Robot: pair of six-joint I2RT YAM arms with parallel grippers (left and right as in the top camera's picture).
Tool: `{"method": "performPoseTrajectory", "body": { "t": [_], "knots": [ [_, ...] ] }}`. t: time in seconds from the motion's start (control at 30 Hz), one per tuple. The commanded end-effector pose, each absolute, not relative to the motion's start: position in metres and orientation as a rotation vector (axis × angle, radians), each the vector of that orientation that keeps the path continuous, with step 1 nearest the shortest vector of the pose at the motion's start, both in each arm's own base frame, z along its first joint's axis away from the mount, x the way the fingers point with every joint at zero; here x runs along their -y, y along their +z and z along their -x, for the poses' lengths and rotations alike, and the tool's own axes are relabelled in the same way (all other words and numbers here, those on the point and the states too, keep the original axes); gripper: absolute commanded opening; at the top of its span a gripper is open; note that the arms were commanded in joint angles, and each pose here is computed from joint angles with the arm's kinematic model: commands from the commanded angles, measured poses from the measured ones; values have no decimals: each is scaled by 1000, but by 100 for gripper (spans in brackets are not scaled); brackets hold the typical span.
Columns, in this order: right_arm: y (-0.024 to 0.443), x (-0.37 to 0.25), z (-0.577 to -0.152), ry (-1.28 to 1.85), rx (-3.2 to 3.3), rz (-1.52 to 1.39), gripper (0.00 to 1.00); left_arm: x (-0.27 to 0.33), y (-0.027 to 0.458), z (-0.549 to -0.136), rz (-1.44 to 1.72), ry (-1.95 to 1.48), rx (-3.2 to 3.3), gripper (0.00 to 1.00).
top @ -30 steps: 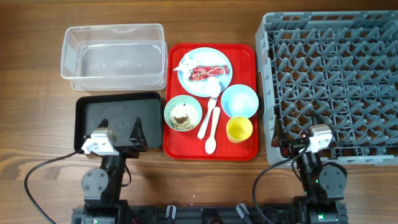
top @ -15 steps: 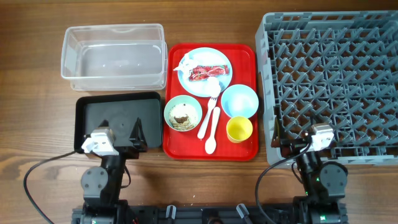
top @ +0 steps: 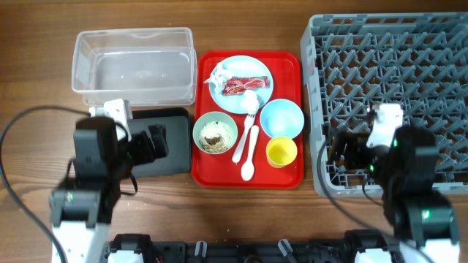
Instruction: Sort waste into correct bins and load items into the dishwasher rack
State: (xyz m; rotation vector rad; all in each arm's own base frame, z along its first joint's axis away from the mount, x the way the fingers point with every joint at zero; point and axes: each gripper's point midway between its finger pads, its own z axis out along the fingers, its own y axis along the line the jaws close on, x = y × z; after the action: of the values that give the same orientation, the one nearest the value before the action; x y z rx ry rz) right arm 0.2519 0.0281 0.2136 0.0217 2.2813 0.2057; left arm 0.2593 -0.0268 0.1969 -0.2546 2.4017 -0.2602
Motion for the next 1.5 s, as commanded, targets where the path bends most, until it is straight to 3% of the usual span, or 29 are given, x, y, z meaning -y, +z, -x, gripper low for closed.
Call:
{"method": "performPoseTrajectory", "body": {
  "t": [0.0, 0.3, 0.57, 0.87, 1.1, 1.3, 1.37, 1.47],
  "knots": [
    [225, -27, -263, 198, -2332, -33, 100, 33, 206, -265, 262, -300, -2507, 100],
    [217, -27, -267, 199, -2373, -40, 100, 68, 226, -317, 125, -479, -2357, 100],
    [217, -27, -267, 199, -2374, -41, 100, 159, 212, -386, -128, -545, -2321, 100],
    [217, -27, -267, 199, -2374, -40, 100, 256, 140, -422, -316, -574, -2333, 100],
    [217, -27, -267, 199, -2375, -40, 100, 276, 65, -417, -368, -538, -2455, 87],
    [217, -27, -267, 200, -2374, -41, 100, 271, 32, -415, -362, -474, -2518, 85],
    [217, -27, -267, 199, -2374, -41, 100, 271, 28, -415, -362, -471, -2526, 77],
    [217, -27, -267, 199, -2375, -41, 100, 271, 21, -413, -366, -466, -2540, 55]
  ]
}}
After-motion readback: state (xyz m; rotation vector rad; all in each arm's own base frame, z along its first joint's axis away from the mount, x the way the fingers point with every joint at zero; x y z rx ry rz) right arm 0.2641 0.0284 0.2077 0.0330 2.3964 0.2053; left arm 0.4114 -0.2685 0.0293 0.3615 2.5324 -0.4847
